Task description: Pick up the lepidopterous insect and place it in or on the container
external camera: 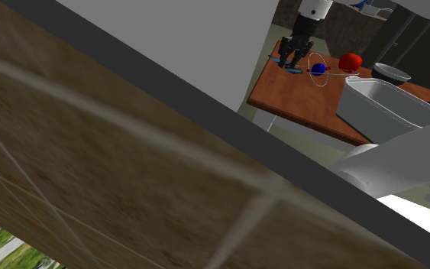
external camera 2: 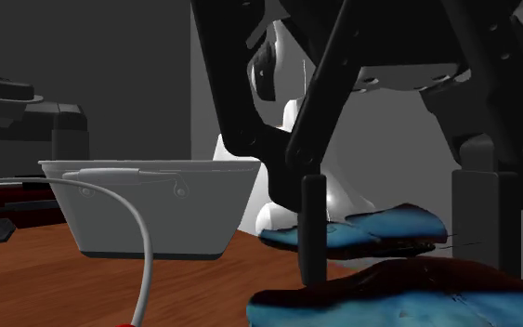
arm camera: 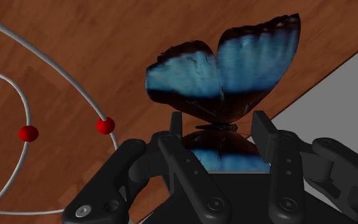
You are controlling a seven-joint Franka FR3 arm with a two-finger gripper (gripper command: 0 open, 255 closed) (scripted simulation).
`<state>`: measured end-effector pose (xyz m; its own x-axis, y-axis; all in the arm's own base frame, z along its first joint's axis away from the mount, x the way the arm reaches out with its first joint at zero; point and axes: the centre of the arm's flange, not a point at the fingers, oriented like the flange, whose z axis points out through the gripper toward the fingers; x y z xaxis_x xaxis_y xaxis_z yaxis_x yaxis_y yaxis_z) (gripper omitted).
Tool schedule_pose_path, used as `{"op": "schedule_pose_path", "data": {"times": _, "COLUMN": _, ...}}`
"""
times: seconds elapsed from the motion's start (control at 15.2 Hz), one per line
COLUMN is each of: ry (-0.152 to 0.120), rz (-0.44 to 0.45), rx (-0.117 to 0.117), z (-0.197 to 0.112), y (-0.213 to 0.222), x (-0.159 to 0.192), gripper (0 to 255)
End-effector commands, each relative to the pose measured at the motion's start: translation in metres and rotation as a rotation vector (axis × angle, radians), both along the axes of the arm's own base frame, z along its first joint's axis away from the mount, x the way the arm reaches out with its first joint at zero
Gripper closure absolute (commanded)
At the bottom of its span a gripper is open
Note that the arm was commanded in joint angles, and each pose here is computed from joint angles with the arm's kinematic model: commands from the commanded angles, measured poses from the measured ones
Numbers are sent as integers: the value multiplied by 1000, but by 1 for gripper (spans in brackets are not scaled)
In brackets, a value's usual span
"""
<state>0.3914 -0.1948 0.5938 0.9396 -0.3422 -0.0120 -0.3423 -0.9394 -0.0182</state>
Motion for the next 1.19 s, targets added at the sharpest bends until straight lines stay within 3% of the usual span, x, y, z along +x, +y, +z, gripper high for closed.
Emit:
{"op": "schedule_pose_path", "data": {"times": 0.0, "ry": 0, "rz": 0, "rx": 0, "z": 11, "y": 0, "x": 0, "gripper": 255}}
{"op": "schedule_pose_path", "data": {"times": 1.12, "ry": 0, "rz": 0, "rx": 0, "z": 101, "y": 0, "x": 0, "gripper": 255}}
